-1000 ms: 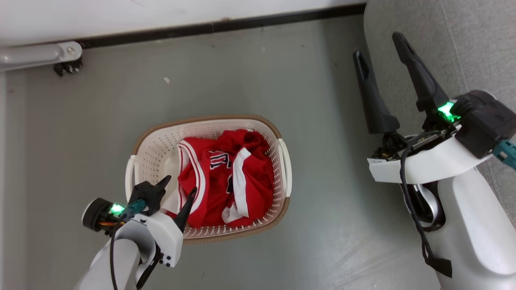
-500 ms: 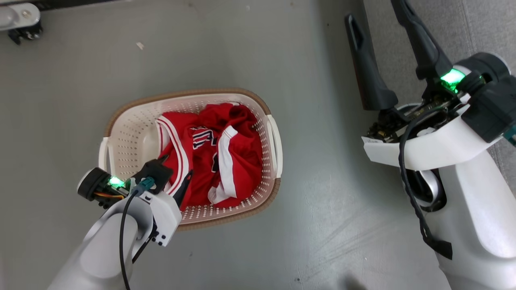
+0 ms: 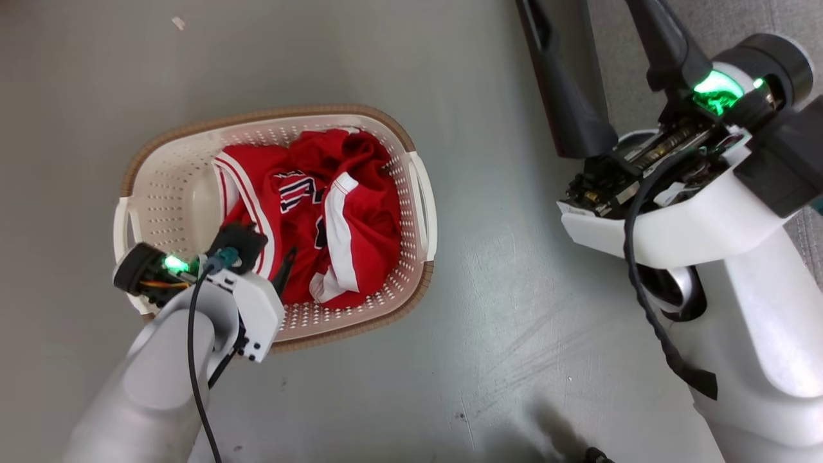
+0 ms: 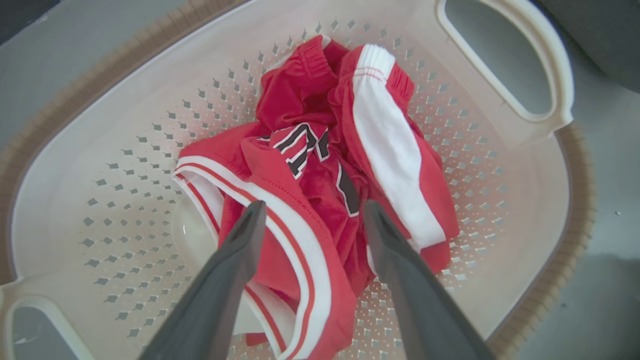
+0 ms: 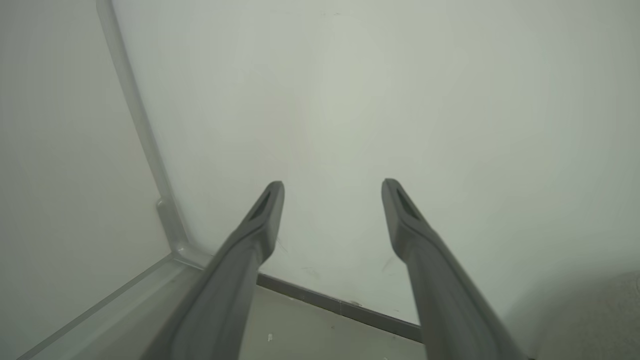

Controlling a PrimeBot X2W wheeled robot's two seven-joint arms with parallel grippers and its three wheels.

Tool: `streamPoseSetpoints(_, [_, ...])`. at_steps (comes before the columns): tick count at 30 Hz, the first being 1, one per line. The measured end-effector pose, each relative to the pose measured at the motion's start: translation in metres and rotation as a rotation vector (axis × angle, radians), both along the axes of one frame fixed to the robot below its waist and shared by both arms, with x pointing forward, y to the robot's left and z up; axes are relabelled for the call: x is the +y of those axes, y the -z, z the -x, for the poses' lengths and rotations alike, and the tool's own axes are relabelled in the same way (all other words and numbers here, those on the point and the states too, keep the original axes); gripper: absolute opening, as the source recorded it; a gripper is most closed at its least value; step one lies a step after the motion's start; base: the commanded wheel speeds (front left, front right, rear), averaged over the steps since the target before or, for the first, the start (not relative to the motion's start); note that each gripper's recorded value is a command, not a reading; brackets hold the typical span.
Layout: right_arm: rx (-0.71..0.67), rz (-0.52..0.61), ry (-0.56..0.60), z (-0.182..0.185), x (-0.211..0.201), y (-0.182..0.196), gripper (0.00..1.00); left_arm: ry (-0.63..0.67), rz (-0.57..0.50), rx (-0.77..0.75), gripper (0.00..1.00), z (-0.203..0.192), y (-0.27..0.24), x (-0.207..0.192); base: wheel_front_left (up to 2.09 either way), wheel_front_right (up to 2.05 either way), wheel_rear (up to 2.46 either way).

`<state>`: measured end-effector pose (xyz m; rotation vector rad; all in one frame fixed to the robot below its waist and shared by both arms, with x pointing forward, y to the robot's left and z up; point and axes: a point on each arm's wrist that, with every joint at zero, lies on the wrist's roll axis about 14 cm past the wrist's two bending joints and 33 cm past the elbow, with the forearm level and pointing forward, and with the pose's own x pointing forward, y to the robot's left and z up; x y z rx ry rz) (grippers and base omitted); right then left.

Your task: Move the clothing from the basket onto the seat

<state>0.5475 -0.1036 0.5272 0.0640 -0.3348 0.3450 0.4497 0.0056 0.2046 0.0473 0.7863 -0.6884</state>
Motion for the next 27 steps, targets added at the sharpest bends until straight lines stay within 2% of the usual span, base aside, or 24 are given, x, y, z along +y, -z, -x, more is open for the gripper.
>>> streamPoseSetpoints(8, [0.000, -0.013, -0.019, -0.008, 0.003, 0.008, 1.00, 0.022, -0.037, 0.057, 1.00, 0.004, 0.026, 0.002, 0.00, 0.00, 0.00])
streamPoseSetpoints(15, [0.027, -0.017, -0.023, -0.013, 0.003, 0.023, 1.00, 0.065, -0.095, 0.036, 0.99, -0.007, 0.042, 0.006, 0.00, 0.00, 0.00])
streamPoseSetpoints(16, [0.033, -0.016, -0.021, -0.014, 0.002, 0.027, 1.00, 0.073, -0.107, 0.041, 0.00, -0.006, 0.047, 0.006, 0.00, 0.00, 0.00])
streamPoseSetpoints(22, [0.028, -0.016, -0.024, -0.020, 0.002, 0.029, 1.00, 0.049, -0.098, 0.033, 0.00, -0.013, 0.051, 0.004, 0.00, 0.00, 0.00])
streamPoseSetpoints(27, [0.021, -0.017, -0.026, -0.021, 0.003, 0.027, 1.00, -0.020, -0.057, 0.007, 0.00, -0.025, 0.044, 0.005, 0.00, 0.00, 0.00])
